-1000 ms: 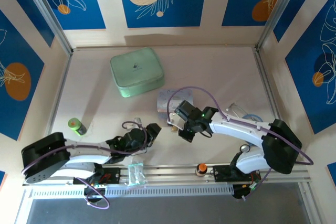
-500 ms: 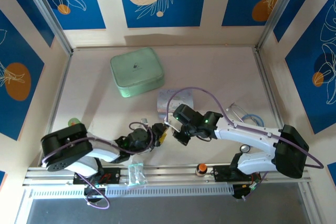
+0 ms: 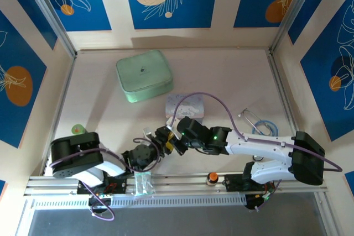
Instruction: Unlock the padlock with the key
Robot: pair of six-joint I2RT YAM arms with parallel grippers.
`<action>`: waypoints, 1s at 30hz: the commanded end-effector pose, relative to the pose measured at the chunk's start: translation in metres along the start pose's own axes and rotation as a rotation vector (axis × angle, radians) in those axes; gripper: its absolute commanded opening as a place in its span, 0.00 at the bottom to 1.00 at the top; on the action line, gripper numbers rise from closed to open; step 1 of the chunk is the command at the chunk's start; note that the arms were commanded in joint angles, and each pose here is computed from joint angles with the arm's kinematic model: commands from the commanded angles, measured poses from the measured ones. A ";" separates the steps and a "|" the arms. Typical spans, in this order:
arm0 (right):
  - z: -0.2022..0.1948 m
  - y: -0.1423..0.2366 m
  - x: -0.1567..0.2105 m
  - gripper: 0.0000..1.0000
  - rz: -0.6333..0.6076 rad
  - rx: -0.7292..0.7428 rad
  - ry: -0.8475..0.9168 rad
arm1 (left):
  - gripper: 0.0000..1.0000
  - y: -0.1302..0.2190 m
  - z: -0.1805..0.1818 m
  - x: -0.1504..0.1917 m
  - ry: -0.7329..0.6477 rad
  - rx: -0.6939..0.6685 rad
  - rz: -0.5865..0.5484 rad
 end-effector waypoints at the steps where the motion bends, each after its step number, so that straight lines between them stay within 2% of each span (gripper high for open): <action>1: 0.003 0.001 -0.011 0.00 -0.145 -0.009 -0.078 | 0.69 0.003 -0.019 0.003 0.084 0.112 -0.011; 3: 0.003 0.004 -0.011 0.00 -0.185 -0.013 -0.098 | 0.69 0.003 -0.020 0.004 0.086 0.116 -0.010; 7: 0.002 0.008 -0.006 0.00 -0.193 0.019 -0.103 | 0.59 0.006 -0.025 0.003 0.040 0.138 -0.030; 10: -0.002 0.012 -0.001 0.00 -0.205 0.023 -0.137 | 0.57 0.009 -0.022 0.000 0.027 0.113 -0.042; 17: -0.006 0.016 0.006 0.00 -0.201 0.059 -0.142 | 0.35 0.010 -0.015 -0.001 -0.025 0.065 -0.048; 19: -0.014 0.018 0.009 0.00 -0.187 0.084 -0.166 | 0.35 0.014 -0.010 -0.005 -0.065 0.020 -0.069; 20: -0.018 0.020 0.009 0.00 -0.174 0.099 -0.180 | 0.39 0.017 -0.008 -0.008 -0.111 -0.013 -0.085; 21: -0.025 0.022 0.010 0.03 -0.157 0.120 -0.209 | 0.43 0.019 -0.005 -0.010 -0.155 -0.069 -0.102; 23: -0.039 0.025 0.008 0.23 -0.126 0.147 -0.284 | 0.49 0.025 -0.009 -0.014 -0.263 -0.177 -0.139; 25: -0.052 0.023 0.007 0.28 -0.100 0.166 -0.313 | 0.52 0.037 -0.023 -0.020 -0.418 -0.259 -0.201; 27: -0.059 0.018 0.004 0.33 -0.091 0.183 -0.287 | 0.53 0.051 -0.038 -0.030 -0.537 -0.272 -0.274; 30: -0.057 0.005 -0.003 0.49 -0.055 0.181 -0.205 | 0.53 0.070 -0.042 -0.045 -0.560 -0.236 -0.328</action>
Point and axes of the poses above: each hand's point on the last joint's axis, 136 mm out from that joint toward the fingers, its own y axis back along the fingers, its own z axis along the line the jaws close on, x = y × z, the point moved 9 cm from there along y, back along the fingers, and after that the axes turned 3 degrees about -y, right-handed, at the moved point
